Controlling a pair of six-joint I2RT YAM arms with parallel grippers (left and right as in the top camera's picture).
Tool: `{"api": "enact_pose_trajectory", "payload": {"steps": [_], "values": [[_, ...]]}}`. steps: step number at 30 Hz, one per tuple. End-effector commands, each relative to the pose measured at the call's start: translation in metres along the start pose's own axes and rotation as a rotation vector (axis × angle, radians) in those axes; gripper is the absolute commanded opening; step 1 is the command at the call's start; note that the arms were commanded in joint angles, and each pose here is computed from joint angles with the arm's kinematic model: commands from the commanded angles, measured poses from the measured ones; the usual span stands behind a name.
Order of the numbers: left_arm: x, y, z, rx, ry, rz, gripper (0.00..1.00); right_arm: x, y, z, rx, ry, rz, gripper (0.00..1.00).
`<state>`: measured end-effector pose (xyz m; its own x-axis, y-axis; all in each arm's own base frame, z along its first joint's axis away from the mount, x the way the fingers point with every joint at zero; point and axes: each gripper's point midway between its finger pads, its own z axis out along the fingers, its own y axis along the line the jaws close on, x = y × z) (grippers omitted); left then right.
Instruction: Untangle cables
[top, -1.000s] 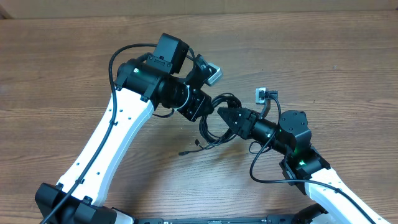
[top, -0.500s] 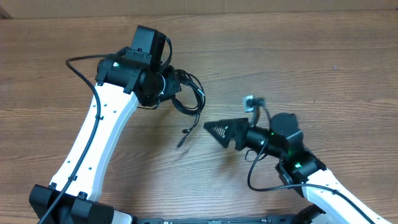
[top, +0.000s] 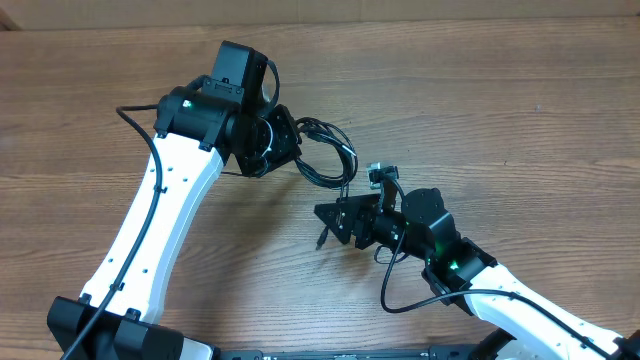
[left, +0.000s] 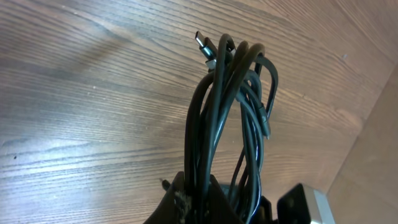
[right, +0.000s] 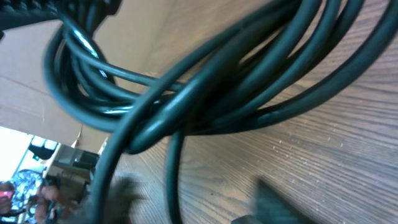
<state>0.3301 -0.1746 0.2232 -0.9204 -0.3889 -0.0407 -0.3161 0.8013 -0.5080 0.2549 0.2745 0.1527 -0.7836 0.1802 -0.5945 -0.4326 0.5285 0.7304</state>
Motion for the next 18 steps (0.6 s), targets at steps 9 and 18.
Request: {"api": "enact_pose_trajectory", "payload": {"steps": [9,18], "values": [[-0.019,0.036,-0.015,-0.216,-0.131,0.231,0.04,0.009,0.054,-0.009,-0.257,0.118,0.058,0.04],[0.002,0.017,-0.009,-0.125,-0.032,0.469,0.04,-0.030,0.054,-0.024,-0.299,0.023,0.200,0.04]]}}
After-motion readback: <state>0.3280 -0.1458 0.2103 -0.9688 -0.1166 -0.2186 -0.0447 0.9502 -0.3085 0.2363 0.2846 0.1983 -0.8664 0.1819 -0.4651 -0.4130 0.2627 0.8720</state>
